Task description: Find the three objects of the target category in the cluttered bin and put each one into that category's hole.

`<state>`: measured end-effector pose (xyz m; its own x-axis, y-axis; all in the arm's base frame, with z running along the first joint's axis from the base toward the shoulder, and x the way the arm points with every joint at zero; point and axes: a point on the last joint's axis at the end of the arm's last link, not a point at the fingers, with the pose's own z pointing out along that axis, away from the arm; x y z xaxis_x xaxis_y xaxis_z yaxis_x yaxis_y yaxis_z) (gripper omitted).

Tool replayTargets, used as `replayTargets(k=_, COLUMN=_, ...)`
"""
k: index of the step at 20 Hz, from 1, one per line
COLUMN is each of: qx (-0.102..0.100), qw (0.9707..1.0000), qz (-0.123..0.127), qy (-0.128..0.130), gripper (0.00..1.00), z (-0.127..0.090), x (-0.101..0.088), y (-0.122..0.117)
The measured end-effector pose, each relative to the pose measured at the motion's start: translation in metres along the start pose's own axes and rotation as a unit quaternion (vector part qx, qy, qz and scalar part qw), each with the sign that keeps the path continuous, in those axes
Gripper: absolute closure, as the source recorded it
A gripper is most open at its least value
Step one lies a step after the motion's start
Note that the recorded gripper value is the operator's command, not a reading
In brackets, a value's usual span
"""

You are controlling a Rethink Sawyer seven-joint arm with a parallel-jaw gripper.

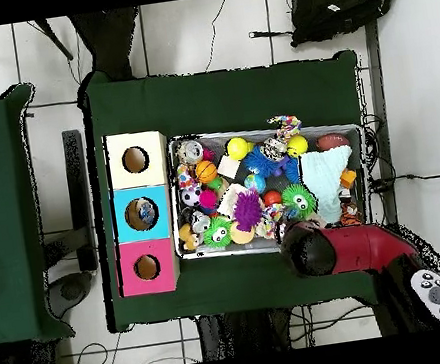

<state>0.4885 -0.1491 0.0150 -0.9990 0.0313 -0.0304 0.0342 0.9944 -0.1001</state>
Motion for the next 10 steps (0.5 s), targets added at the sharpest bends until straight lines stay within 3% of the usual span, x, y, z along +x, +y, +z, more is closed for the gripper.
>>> replayTargets(k=10, qx=0.009, qw=0.9997, qz=0.003, qy=-0.023, gripper=1.00, z=-0.021, x=-0.018, y=-0.008)
